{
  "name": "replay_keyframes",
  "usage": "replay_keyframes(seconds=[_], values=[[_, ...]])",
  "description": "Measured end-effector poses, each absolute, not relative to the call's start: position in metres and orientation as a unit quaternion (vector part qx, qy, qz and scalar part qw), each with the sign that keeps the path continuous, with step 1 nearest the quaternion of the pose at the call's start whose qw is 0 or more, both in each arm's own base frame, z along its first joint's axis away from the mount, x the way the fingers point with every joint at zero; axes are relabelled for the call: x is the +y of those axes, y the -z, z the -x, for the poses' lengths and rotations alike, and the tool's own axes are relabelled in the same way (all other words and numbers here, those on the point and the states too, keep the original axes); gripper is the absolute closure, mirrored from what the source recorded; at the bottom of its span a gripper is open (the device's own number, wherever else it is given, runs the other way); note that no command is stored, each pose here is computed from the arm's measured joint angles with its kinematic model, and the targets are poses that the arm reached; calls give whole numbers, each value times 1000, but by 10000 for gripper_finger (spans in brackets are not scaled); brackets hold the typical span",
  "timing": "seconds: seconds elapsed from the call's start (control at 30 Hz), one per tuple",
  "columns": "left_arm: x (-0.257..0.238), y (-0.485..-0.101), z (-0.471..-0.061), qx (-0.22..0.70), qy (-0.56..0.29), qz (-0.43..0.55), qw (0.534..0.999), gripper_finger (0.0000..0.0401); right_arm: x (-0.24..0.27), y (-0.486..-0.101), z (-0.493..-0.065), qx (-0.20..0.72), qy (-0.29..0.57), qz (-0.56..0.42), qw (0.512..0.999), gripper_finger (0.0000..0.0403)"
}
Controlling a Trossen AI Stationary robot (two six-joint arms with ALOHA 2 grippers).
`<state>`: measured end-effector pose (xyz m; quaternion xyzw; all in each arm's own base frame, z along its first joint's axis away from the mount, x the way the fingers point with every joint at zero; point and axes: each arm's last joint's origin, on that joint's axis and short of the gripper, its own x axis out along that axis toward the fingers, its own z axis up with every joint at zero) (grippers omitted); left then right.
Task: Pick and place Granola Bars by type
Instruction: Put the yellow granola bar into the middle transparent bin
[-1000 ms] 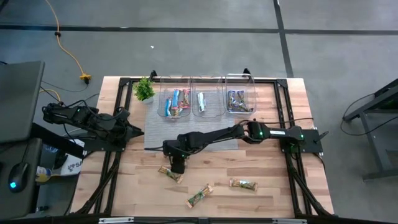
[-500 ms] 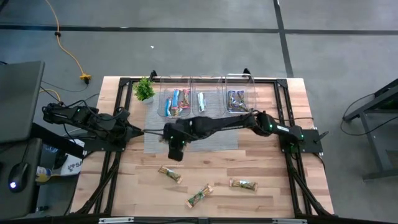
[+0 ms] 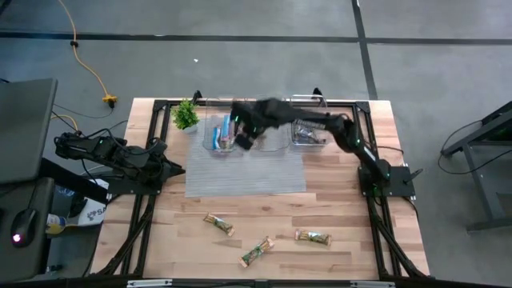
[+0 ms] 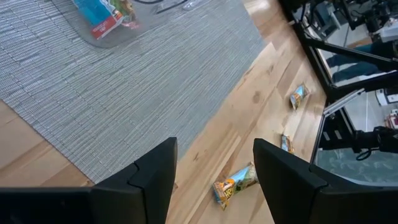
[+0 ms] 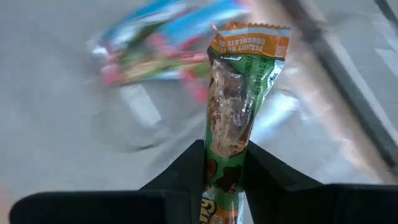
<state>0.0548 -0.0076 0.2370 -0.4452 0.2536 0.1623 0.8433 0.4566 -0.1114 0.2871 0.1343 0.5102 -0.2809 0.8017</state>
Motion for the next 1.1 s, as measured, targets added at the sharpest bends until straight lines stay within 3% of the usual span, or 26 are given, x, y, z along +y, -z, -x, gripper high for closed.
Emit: replay_keyframes(seconds=[0.33,0.57,0.8,0.97,1.1], values=[[-8,-237,-55,256,-160,446,843,197,-190,-279,-413,570,323,-220,723,320],[-8,-237,-55,258,-157,443,844,197,-205,-279,-407,576,256,-230,741,288],[-8,-237,-55,260,-154,436,848,197,-201,-280,-410,574,221,-246,749,222],[-8,-237,-55,260,-154,436,848,197,-174,-283,-423,562,115,-287,767,213],[-8,-237,-55,260,-154,436,848,197,-123,-292,-443,549,30,-263,793,216]])
